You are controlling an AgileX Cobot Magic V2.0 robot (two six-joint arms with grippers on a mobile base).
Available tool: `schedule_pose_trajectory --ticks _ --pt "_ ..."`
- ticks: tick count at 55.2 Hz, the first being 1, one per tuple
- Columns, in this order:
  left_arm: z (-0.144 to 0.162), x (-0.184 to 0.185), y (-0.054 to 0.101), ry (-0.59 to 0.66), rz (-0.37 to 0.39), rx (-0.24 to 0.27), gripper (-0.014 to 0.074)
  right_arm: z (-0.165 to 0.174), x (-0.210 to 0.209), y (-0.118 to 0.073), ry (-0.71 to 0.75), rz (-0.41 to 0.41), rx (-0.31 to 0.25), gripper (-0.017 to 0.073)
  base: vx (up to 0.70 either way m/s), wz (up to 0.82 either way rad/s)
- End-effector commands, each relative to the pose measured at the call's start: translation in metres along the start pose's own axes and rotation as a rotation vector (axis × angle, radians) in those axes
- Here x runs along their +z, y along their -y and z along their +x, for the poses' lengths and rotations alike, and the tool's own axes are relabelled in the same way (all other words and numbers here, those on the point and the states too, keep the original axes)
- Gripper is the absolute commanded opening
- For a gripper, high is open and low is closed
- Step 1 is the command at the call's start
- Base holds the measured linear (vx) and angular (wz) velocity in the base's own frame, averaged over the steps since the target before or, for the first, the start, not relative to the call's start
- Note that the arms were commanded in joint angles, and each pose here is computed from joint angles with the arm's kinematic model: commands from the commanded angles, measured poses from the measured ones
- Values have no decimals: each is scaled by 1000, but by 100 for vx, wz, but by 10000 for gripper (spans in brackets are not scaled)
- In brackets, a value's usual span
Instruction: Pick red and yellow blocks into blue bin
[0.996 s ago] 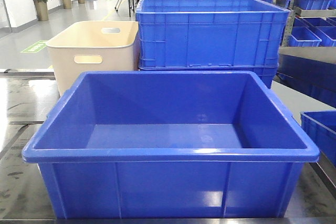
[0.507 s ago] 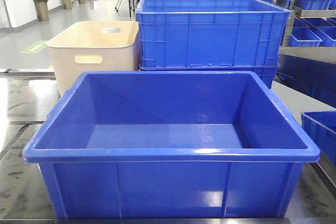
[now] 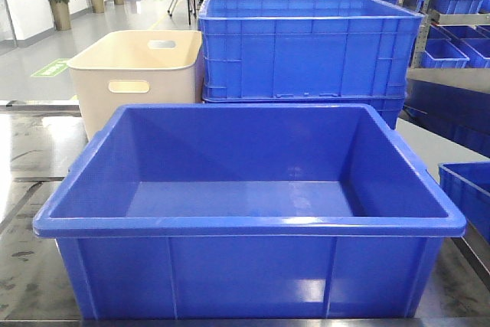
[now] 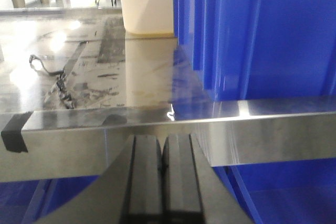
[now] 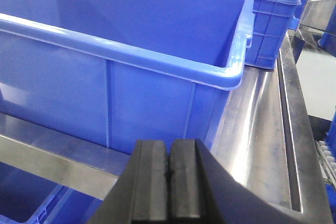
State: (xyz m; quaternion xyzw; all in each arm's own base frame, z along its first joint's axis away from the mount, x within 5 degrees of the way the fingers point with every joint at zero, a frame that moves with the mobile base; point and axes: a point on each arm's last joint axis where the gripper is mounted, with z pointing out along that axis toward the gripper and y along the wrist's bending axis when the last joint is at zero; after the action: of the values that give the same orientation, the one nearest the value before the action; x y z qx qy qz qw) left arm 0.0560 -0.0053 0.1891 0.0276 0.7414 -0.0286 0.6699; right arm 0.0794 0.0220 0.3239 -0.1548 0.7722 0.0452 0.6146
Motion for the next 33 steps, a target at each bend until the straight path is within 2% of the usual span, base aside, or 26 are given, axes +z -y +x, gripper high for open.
schedule_pose_trajectory --ticks 1,33 --pt "-12 -2 -1 85 -10 -9 1 -16 -4 3 103 20 -11 -10 0 0" --pt "-12 -2 -1 80 -10 -9 2 -15 -4 2 97 19 -11 -10 0 0"
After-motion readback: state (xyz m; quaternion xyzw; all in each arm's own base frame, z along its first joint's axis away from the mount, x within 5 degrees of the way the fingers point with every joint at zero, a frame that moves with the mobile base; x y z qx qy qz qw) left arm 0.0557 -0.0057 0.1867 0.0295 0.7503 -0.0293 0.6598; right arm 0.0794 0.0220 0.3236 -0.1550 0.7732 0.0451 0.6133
